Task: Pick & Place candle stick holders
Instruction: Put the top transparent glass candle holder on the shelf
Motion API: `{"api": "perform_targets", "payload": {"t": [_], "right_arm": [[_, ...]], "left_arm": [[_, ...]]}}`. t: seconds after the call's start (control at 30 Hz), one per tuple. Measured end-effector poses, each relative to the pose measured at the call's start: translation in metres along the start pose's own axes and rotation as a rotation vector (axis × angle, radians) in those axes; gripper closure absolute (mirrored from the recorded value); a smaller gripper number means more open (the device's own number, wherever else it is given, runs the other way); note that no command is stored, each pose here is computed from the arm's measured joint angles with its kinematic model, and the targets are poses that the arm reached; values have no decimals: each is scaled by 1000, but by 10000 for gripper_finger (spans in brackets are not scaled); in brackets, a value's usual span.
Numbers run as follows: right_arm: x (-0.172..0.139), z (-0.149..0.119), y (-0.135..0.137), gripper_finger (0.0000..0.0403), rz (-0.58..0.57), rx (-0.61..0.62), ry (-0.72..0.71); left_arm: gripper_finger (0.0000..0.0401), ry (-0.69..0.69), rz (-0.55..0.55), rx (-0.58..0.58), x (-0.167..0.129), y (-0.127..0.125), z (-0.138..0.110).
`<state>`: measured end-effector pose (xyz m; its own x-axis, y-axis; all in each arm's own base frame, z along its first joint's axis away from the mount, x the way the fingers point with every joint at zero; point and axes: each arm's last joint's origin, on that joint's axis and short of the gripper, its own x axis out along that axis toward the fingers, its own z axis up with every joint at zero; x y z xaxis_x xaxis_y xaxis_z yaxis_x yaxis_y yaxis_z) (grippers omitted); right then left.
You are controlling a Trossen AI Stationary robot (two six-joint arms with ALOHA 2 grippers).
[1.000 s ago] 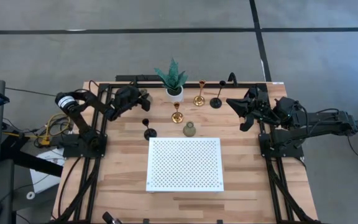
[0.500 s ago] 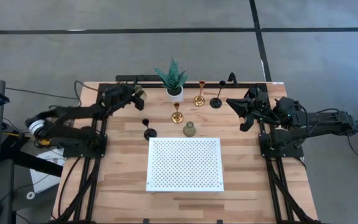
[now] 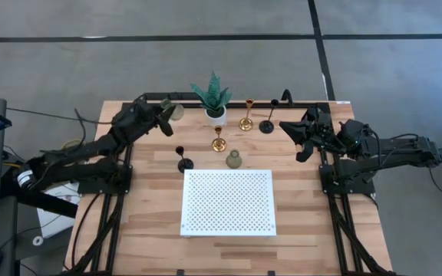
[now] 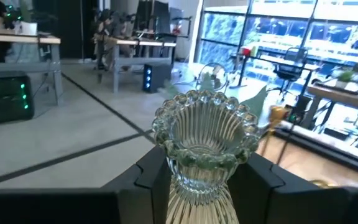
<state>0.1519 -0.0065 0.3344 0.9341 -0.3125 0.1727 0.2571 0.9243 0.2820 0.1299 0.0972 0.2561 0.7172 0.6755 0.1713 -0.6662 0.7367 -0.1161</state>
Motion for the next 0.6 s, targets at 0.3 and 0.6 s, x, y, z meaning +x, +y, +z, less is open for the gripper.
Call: {"api": "perform_targets", "payload": {"t": [0.3,0.6], "right_arm": [[0,0,0,403,0,0,0],[0,0,0,403,0,0,0]], "left_arm": [[275,56,-55,66,0,-36,44],[276,5,-124,-4,-14,-74,81]]}}
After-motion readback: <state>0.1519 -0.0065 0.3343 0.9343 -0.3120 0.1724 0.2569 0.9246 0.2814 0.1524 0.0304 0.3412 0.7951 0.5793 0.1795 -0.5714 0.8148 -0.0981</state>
